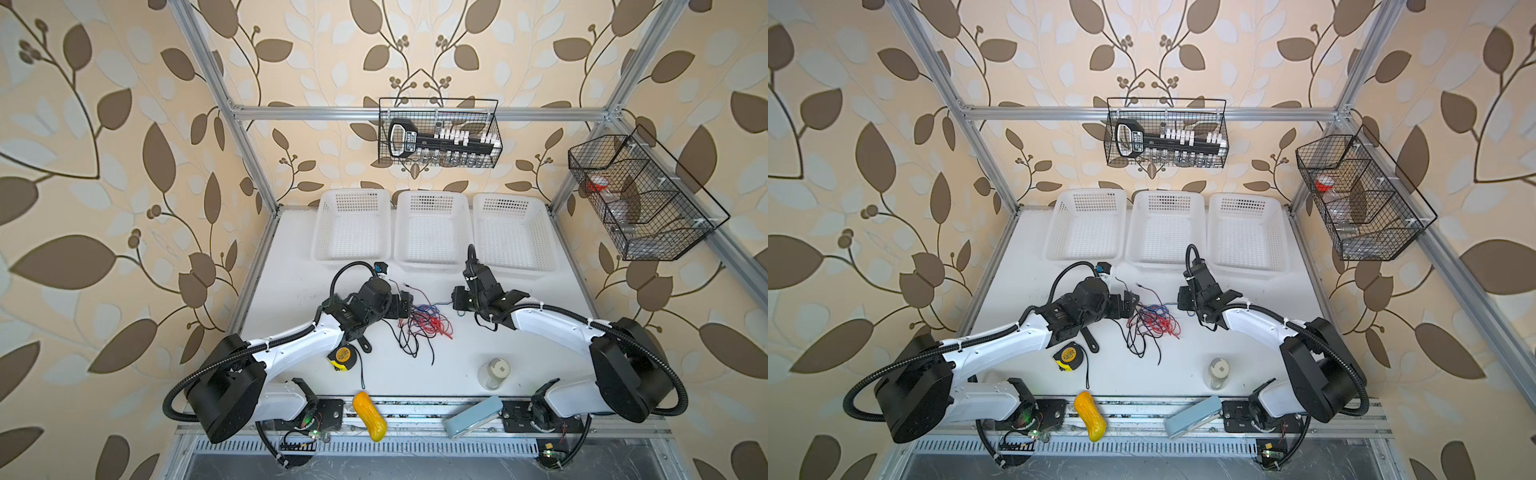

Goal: Untangle the cables
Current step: 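Grasp a blue wire loop with the right gripper and lift it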

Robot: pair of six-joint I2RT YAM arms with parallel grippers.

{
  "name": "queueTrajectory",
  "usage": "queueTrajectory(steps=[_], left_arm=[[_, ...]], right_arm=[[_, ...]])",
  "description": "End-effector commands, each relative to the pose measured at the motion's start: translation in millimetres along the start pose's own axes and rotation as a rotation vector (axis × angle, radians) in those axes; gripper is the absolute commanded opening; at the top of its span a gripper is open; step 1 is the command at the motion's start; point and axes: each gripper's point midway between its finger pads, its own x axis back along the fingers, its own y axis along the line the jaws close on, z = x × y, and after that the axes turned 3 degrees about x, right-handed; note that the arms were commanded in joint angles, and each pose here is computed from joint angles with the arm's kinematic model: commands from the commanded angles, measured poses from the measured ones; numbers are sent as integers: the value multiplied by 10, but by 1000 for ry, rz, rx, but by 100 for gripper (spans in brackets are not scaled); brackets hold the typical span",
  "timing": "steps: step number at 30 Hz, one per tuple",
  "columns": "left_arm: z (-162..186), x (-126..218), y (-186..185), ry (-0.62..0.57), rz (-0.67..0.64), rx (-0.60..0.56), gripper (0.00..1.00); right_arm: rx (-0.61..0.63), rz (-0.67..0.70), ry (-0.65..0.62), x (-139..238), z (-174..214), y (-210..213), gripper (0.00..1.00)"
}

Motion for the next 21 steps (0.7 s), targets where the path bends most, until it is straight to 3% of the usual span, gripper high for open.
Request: queueTrajectory(steps=[1, 7, 14, 21], left_arm=[[-87, 50, -79, -33, -11, 0, 99], [-77, 152, -23, -58, -35, 8, 99], [-184, 310, -83, -100, -6, -63, 99], [-239, 344, -274, -68, 49, -151, 99]], right_arm=[[-5, -41, -11, 6, -59, 106, 11], [-8, -65, -43, 70, -173, 173, 0], [-17, -75, -159, 313, -548, 266, 0], [-37, -129, -238, 530, -816, 436, 0]])
